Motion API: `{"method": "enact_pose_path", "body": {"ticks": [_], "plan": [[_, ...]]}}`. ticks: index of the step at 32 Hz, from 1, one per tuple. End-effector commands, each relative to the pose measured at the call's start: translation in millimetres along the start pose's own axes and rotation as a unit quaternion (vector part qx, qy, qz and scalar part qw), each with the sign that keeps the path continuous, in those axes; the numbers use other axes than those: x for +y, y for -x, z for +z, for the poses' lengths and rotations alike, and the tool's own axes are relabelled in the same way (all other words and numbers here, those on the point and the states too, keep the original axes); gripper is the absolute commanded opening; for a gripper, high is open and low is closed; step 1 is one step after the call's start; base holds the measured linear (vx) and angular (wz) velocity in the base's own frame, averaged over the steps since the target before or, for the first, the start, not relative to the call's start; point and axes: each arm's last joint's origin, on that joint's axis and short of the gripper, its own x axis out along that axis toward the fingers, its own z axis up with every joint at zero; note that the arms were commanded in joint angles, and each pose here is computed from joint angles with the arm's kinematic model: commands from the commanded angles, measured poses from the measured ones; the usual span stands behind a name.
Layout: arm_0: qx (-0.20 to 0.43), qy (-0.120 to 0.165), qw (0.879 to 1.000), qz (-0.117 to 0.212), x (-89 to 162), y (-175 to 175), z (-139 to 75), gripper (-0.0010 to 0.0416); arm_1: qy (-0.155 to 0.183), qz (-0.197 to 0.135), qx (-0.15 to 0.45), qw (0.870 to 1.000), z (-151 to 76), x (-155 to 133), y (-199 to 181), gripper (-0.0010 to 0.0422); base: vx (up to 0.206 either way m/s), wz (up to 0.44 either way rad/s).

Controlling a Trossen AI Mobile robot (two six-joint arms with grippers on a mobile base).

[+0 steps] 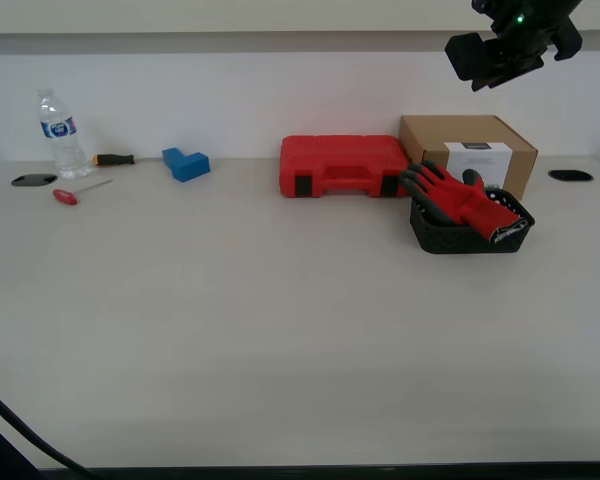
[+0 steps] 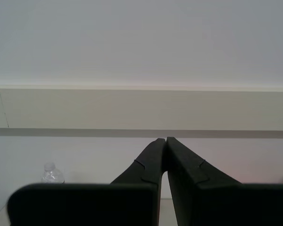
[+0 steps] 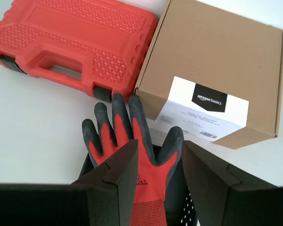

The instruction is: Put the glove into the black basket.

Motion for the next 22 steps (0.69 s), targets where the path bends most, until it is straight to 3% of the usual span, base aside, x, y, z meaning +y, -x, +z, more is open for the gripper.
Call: {"method": "enact_pose_path", "body": {"ticks": [1, 22], "plan": [[0.0, 0.001, 1.0, 0.0, 0.1, -0.1, 0.2, 0.0126, 0.0, 0.0, -0.003, 1.0, 0.7, 0.1, -0.1, 0.0, 0.0, 0.0], [0.0, 0.001, 1.0, 0.0, 0.1, -0.1, 0.2, 0.0126, 0.0, 0.0, -0.003, 1.0, 0.7, 0.1, -0.1, 0.0, 0.0, 0.0]]}}
